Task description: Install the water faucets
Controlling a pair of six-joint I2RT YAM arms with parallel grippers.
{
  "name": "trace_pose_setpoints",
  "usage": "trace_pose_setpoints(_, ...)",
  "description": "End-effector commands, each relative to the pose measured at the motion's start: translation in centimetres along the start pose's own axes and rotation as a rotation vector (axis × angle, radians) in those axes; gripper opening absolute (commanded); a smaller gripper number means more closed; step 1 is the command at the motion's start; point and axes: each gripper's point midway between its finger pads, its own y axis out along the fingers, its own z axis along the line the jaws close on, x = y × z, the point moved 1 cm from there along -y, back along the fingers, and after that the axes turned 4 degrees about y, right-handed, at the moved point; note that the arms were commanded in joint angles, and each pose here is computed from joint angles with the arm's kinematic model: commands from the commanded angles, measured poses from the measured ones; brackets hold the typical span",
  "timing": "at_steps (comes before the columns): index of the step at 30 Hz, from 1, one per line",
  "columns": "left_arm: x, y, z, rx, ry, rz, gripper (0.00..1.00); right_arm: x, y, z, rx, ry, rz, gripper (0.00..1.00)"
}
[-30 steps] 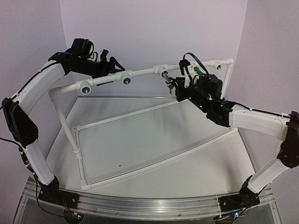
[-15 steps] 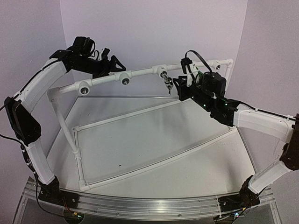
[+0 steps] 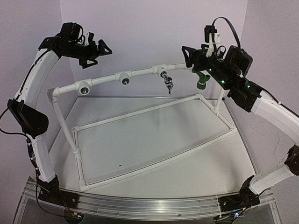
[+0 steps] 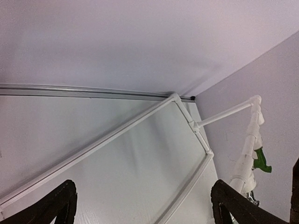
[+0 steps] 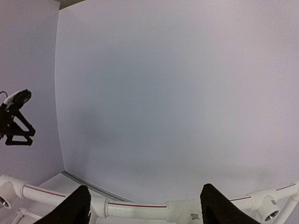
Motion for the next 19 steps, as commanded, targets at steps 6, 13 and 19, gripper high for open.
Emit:
trace_pose_setpoints(6, 0.6, -5.9, 6.8, 0.423, -0.051, -0.110, 1.00, 1.5, -0.7, -9.8, -0.193, 0.125, -0.004, 0.98)
trace_pose_setpoints(13, 0.6, -9.2, 8.5, 0.569, -0.066, -0.197, 1.00, 1.9, -1.5, -13.7, -0.200, 0.174, -0.013, 0.98)
trace_pose_setpoints(19, 1.6, -10.9, 8.3, 0.600, -0.049, -0.266, 1.00, 2.1, -2.1, -14.6, -0.182, 0.172, -0.015, 0.98)
